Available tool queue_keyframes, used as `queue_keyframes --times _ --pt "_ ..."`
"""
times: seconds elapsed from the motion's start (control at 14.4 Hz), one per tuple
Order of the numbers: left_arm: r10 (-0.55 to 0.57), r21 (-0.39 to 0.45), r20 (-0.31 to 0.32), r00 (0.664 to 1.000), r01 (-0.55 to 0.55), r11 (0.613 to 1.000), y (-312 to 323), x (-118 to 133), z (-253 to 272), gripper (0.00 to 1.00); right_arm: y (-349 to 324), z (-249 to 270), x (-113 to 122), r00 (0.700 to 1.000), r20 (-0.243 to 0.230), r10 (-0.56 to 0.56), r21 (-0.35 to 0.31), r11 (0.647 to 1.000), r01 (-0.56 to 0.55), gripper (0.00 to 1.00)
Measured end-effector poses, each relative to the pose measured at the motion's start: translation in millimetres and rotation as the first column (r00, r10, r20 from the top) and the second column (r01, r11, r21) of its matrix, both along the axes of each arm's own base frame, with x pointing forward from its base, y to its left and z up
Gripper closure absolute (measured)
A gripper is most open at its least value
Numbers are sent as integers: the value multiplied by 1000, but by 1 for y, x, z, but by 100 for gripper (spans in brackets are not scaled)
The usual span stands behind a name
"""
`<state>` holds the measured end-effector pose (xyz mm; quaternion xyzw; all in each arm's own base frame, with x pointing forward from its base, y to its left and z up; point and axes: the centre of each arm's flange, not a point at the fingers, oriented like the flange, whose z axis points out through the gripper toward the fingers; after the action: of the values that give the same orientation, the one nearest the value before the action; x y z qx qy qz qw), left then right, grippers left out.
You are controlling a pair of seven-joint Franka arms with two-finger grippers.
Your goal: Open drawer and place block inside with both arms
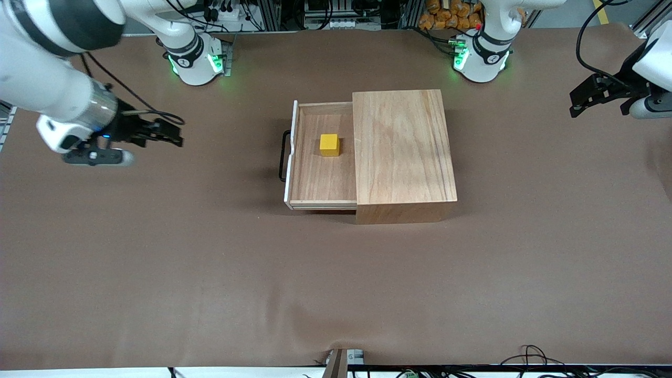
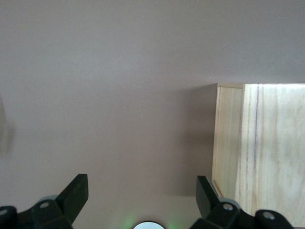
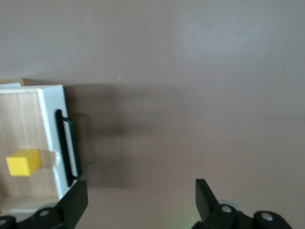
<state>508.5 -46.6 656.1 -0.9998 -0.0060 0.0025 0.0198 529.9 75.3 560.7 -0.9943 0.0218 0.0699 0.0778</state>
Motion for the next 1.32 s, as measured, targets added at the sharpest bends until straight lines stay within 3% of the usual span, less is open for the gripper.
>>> queue_keyframes --times 0.28,0.49,0.76,1.32 --pt "4 -12 9 1000 -4 1000 2 -1 4 0 -98 37 -22 999 34 33 1 999 -33 0" --pt "5 -12 8 1000 -5 1000 2 -1 4 0 -95 61 -34 997 44 60 -50 997 -58 0" --pt "10 -12 5 1000 -10 1000 5 0 3 0 -102 104 -43 997 47 59 -50 997 -56 0" --pt "5 -11 -3 1000 -5 1000 2 1 -1 0 -99 85 -33 998 4 68 -52 996 -68 0"
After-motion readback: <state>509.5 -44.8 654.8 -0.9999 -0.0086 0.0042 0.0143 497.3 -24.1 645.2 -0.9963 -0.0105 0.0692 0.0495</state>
